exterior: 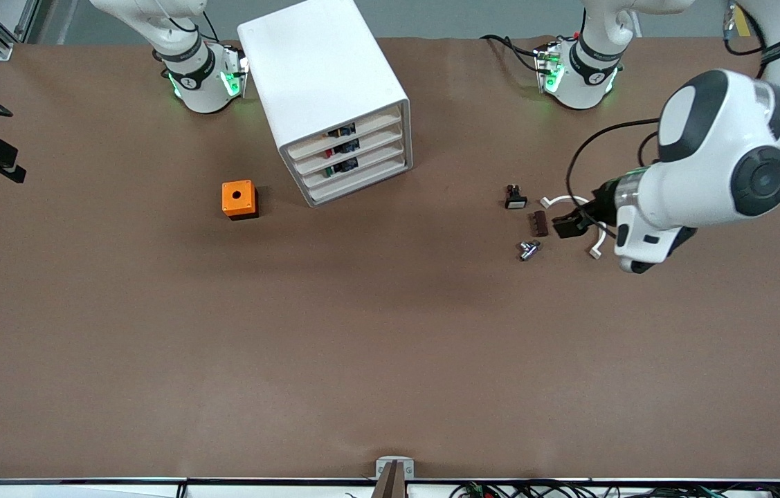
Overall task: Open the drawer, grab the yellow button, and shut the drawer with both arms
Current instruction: 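Move the left gripper toward the white drawer unit's drawer front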
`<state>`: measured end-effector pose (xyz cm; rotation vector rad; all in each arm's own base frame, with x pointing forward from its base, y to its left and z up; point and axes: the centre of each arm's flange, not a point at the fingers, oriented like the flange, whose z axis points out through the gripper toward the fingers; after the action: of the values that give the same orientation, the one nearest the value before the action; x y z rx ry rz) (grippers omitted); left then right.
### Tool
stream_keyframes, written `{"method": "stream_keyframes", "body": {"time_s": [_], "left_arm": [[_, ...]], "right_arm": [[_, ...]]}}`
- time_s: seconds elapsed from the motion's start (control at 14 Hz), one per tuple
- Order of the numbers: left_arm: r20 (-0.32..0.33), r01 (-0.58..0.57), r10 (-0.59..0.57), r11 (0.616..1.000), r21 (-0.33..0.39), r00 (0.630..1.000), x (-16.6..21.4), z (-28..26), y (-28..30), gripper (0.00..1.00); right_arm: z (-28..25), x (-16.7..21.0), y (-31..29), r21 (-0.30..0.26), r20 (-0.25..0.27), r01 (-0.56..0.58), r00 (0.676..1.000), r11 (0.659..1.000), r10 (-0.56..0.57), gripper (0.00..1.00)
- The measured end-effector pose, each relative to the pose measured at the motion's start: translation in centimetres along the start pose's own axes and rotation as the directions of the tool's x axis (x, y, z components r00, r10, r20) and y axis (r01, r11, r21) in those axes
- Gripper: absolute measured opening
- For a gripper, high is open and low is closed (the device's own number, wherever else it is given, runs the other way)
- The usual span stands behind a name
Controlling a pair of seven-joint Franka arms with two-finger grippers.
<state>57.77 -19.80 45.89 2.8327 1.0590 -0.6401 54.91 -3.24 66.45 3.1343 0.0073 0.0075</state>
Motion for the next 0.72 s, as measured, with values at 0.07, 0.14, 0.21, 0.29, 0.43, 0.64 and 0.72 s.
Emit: {"method": "stream_keyframes", "body": {"time_s": [0.07, 0.14, 0.21, 0.29, 0.43, 0.64, 0.72], "left_arm": [[0.033, 0.078, -0.078, 0.997, 0.001, 0.996, -0.2, 1.0, 1.2, 1.0], [0.068, 0.156, -0.156, 0.988, 0.008, 0.985, -0.3, 2.2, 2.3, 1.0], [0.108, 0.225, -0.226, 0.974, 0.023, 0.968, -0.6, 3.6, 3.4, 1.0], [0.145, 0.288, -0.292, 0.956, 0.05, 0.945, -1.1, 5.0, 4.4, 1.0], [0.209, 0.394, -0.415, 0.909, 0.136, 0.885, -2.9, 8.0, 6.4, 1.0], [0.291, 0.495, -0.565, 0.822, 0.281, 0.772, -6.4, 11.2, 9.3, 1.0], [0.294, 0.525, -0.614, 0.785, 0.328, 0.733, -7.4, 12.3, 10.1, 1.0]], "right_arm": [[0.0, 0.0, 0.0, 0.0, 0.0, 0.0, 1.0, 1.0, 0.0, 1.0], [0.0, 0.0, 0.0, 0.0, 0.001, -0.001, 1.0, 1.0, 0.001, 1.0], [0.1, 0.0, 0.1, 0.0, 0.001, -0.001, 1.0, 1.0, 0.001, 1.0], [0.1, 0.0, 0.1, 0.0, 0.001, -0.002, 1.0, 1.0, 0.002, 1.0], [0.1, 0.0, 0.2, 0.0, 0.002, -0.003, 1.0, 1.0, 0.003, 1.0], [0.1, 0.0, 0.2, 0.0, 0.002, -0.003, 1.0, 1.0, 0.003, 1.0], [0.1, 0.0, 0.2, 0.0, 0.002, -0.003, 1.0, 1.0, 0.003, 1.0]]}}
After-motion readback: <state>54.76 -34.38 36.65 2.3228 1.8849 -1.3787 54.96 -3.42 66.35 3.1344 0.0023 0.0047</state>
